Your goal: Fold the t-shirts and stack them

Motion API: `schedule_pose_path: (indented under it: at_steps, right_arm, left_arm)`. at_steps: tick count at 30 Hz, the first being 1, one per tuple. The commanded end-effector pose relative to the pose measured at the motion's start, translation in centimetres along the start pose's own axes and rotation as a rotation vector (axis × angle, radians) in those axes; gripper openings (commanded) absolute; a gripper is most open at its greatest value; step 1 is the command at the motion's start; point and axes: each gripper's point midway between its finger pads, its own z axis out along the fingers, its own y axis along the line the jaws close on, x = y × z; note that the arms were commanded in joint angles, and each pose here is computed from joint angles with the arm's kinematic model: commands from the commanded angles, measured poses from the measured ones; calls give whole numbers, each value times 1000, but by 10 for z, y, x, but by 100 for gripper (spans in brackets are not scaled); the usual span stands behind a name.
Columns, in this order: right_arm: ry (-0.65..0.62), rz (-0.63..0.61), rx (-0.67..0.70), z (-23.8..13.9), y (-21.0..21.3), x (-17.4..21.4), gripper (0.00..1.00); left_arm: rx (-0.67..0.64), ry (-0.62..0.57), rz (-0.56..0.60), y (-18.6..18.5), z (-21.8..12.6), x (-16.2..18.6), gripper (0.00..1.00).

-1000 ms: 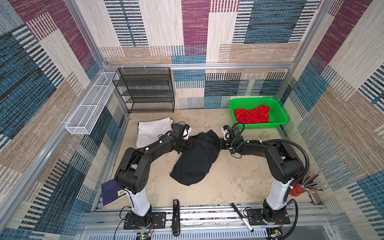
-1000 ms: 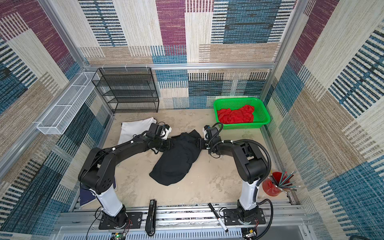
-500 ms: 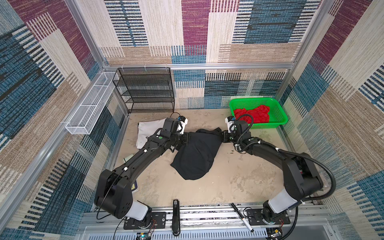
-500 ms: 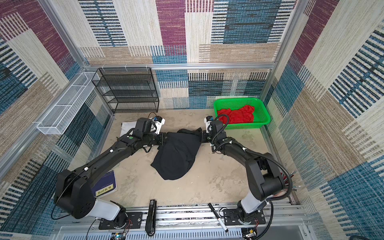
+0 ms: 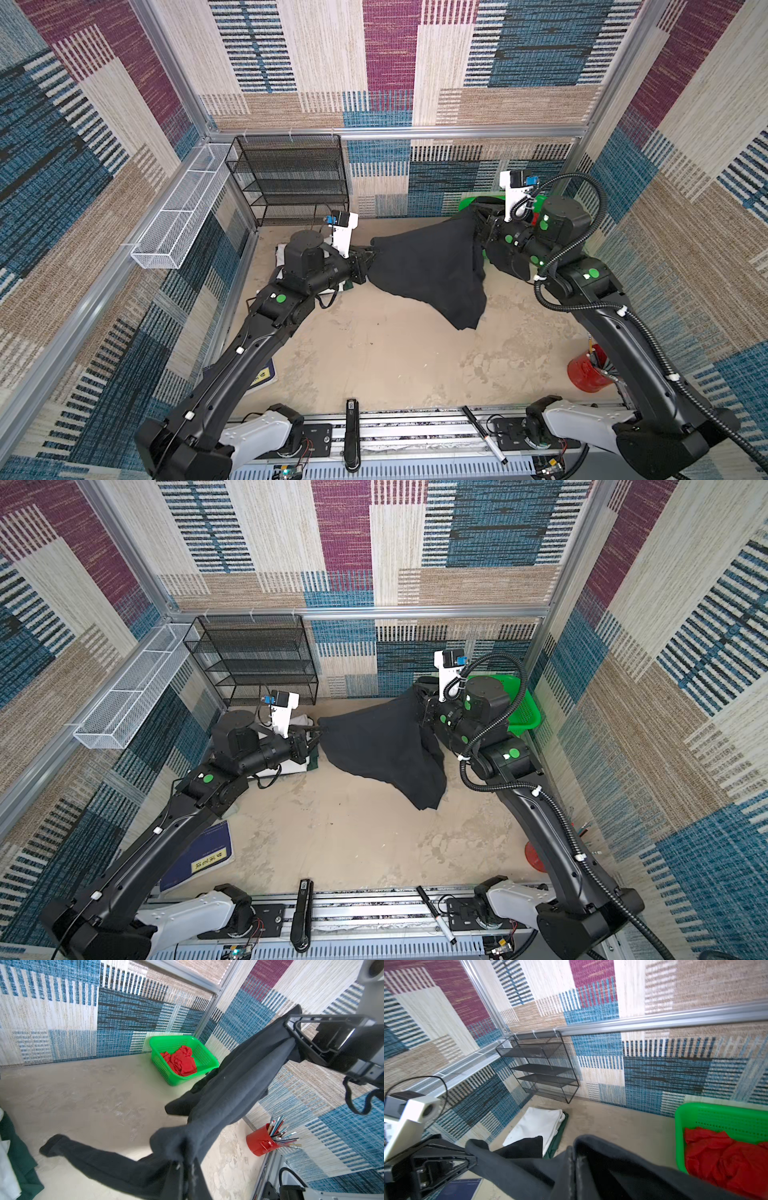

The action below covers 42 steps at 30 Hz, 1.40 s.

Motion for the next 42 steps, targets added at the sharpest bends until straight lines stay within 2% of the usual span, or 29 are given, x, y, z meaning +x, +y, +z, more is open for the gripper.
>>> schedule_pose_path:
  at_steps: [1,5,9,10,11,12,14,16,18,20,24,26,29,32,35,39,41,42]
  right_arm:
    - [18,18,-41,23,5,2,0]
    - [105,24,-118,94,1,33,0]
    - [202,38,-221,181,5,70,0]
    - [233,40,-243,201,7,82,7]
    - [274,43,-272,227,10,99,29]
    - [305,43,-295,246,12,113,39]
    - [353,27,-265,274,11,133,54]
    - [379,-21,-194,282,7,138,70]
    - [407,-39,-110,276,-3,141,77]
    - [448,-30,-13,259,-20,155,79]
    - [413,46,128,191,-48,187,88]
    - [443,102,203,151,-68,214,87]
    - [560,152,306,93,-93,270,85]
    - [636,171,342,58,-101,310,84]
    - [696,175,377,41,-109,341,86]
    - [732,164,413,38,-120,367,87]
    - [749,152,420,43,-124,376,83]
    - [763,148,422,45,-125,379,76]
  left_arm:
    - [27,16,-97,2,7,21,0]
    - [35,87,-179,5,23,70,0]
    - [47,157,-202,-12,36,119,0]
    - [32,171,-203,-13,39,129,0]
    - [-9,187,-205,-10,41,139,0]
    - [-73,204,-216,0,41,149,0]
    - [-225,212,-251,28,35,164,0]
    - [-339,213,-251,51,27,175,0]
    - [-396,230,-224,62,25,182,0]
    - [-389,255,-195,63,29,188,0]
    - [-313,309,-182,52,51,195,0]
    - [-297,338,-187,49,59,197,0]
    - [-282,349,-199,47,68,199,0]
    - [-288,353,-190,48,69,200,0]
    - [-291,369,-176,47,68,199,0]
    - [-286,360,-176,45,64,195,0]
    - [-282,348,-182,44,62,194,0]
    - [-281,345,-184,44,62,194,0]
